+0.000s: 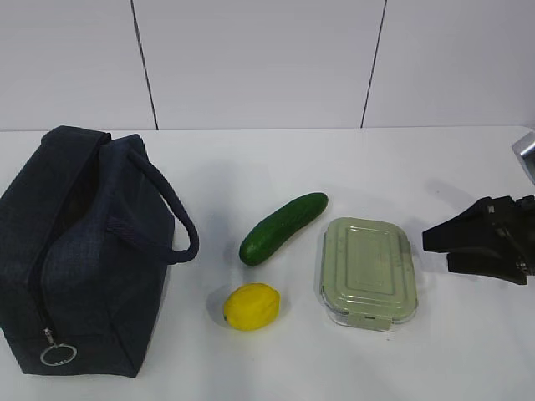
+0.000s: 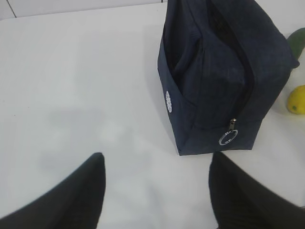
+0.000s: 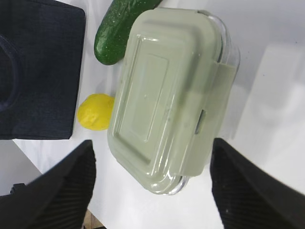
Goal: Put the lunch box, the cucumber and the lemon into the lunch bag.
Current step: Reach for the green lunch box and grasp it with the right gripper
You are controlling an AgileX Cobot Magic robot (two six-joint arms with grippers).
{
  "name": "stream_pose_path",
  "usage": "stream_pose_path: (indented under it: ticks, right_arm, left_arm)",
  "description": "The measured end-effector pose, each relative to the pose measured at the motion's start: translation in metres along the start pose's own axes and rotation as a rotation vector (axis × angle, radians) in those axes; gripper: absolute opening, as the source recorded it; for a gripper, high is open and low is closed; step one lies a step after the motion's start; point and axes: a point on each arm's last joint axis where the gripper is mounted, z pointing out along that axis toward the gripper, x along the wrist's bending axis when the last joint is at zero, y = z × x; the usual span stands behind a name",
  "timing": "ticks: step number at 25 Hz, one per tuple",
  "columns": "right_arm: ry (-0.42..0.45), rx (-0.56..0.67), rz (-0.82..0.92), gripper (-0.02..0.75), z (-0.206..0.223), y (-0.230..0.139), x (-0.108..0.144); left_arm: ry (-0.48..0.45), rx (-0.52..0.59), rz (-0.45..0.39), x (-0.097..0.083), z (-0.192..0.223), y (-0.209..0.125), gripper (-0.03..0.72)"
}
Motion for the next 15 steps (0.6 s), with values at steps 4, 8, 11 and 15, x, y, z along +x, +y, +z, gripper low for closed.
stream_pose_path:
  ticks: [4, 8, 11, 15]
  right_arm:
    - [0.016, -0.005, 0.030, 0.565, 0.002, 0.000, -0.001]
    - [0.089, 0.045, 0.129, 0.565, 0.017, -0.007, -0.016]
    - [0.155, 0.063, 0.206, 0.565, 0.034, -0.015, -0.034]
    - [0.176, 0.045, 0.237, 0.565, 0.047, -0.020, -0.050]
  left_arm:
    - [0.000, 0.000, 0.000, 0.000, 0.000, 0.000, 0.495]
    - [0.000, 0.000, 0.000, 0.000, 0.000, 0.000, 0.495]
    - [0.000, 0.000, 0.000, 0.000, 0.000, 0.000, 0.495]
    - [0.000, 0.000, 0.000, 0.000, 0.000, 0.000, 0.495]
